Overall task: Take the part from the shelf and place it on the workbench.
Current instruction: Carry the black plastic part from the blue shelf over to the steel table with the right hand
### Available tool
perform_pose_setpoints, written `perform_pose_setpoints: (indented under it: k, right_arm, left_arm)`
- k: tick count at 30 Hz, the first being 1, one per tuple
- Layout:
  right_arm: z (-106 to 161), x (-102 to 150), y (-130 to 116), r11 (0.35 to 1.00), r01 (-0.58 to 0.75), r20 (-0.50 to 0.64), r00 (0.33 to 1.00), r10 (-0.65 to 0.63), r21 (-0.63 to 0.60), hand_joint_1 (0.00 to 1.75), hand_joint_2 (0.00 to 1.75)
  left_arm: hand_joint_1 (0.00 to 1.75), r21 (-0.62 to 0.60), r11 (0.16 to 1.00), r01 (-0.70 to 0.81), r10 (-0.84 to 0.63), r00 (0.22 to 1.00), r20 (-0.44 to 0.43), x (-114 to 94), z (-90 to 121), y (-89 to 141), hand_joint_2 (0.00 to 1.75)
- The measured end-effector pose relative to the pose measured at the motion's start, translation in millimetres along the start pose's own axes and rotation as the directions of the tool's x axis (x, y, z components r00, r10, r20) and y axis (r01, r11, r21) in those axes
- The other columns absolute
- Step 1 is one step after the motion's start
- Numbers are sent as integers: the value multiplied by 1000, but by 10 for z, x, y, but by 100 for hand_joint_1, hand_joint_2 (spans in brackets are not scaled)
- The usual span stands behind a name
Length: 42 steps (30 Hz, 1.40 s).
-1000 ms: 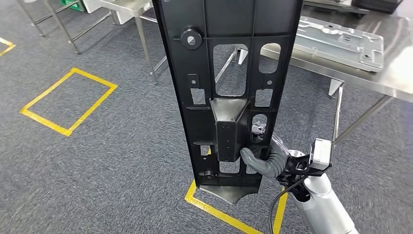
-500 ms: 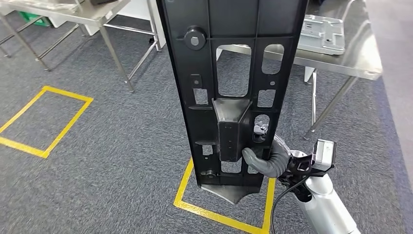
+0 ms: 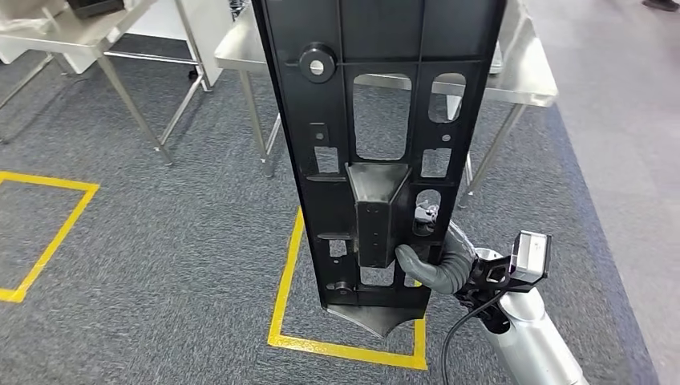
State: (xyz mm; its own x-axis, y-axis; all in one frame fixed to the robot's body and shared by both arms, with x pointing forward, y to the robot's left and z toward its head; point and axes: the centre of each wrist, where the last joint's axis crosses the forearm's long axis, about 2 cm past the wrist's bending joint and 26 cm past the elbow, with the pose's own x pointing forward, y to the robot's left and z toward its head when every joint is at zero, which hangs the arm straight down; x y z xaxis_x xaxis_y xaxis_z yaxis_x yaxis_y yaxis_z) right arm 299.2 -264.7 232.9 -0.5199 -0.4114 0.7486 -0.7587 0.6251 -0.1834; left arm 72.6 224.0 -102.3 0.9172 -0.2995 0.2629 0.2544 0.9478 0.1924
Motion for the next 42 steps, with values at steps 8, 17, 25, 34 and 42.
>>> perform_pose_setpoints:
  k: [8,17,25,34,42]
  right_arm:
    - [-10,21,-5,999,-32,-7,999,31,-10,171,175]
    - [-29,37,-8,999,-54,-3,999,54,-7,171,175]
    - [-64,49,-23,998,-59,6,998,59,-3,171,175]
    - [-79,38,-17,998,-56,11,998,56,-8,171,175]
    - [-73,49,-25,998,-60,9,998,60,-8,171,175]
  left_arm:
    - [0,0,1000,0,0,1000,1,1,0,0,175]
    - [0,-5,1000,-17,17,1000,4,44,-7,12,175]
    - [0,-6,1000,-18,18,1000,0,0,1,-3,175]
    - [0,-12,1000,-17,17,1000,-10,-53,13,-33,175]
    - [0,-11,1000,-13,13,1000,-6,-22,6,-18,175]
